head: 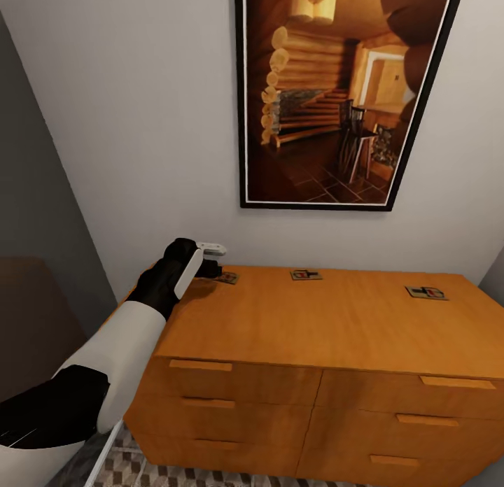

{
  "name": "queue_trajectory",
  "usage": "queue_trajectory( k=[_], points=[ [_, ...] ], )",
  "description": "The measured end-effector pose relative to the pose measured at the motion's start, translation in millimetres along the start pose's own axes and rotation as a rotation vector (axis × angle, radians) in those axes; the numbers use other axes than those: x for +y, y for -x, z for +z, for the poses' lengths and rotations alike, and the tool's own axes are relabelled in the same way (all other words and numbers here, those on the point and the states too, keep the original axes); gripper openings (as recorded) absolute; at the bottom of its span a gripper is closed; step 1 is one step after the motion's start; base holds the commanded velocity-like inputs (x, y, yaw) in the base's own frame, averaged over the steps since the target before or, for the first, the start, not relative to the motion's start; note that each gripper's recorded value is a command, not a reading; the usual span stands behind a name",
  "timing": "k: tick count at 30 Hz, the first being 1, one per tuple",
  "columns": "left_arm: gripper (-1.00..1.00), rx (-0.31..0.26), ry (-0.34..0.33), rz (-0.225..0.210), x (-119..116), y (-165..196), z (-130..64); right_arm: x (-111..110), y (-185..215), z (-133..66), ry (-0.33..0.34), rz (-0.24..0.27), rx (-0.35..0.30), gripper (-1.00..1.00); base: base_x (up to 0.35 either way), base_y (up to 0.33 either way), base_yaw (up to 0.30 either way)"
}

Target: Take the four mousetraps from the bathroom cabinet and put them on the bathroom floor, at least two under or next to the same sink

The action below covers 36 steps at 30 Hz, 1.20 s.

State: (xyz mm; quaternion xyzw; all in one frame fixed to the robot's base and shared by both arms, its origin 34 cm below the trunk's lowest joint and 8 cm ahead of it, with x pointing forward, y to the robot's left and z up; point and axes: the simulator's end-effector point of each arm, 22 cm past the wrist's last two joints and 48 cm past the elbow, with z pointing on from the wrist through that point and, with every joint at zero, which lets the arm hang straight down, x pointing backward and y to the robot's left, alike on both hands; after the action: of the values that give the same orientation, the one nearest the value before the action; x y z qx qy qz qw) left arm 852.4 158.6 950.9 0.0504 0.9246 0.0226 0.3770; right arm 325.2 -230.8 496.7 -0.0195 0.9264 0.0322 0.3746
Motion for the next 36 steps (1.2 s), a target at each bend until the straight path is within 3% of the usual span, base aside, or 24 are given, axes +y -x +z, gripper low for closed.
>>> queue_trajectory(
  k=[16,36],
  points=[
    [1.0,0.014,-0.004,0.002,-3,-6,9.2,0,-6,-1.6,0.0,0.001,0.016,-1.0,0.0,-0.006,0.21],
    [1.0,0.035,-0.013,0.005,-9,-15,20.8,-1,-13,-3.7,-0.002,0.003,0.037,-1.0,0.0,-0.133,0.199]
  ],
)
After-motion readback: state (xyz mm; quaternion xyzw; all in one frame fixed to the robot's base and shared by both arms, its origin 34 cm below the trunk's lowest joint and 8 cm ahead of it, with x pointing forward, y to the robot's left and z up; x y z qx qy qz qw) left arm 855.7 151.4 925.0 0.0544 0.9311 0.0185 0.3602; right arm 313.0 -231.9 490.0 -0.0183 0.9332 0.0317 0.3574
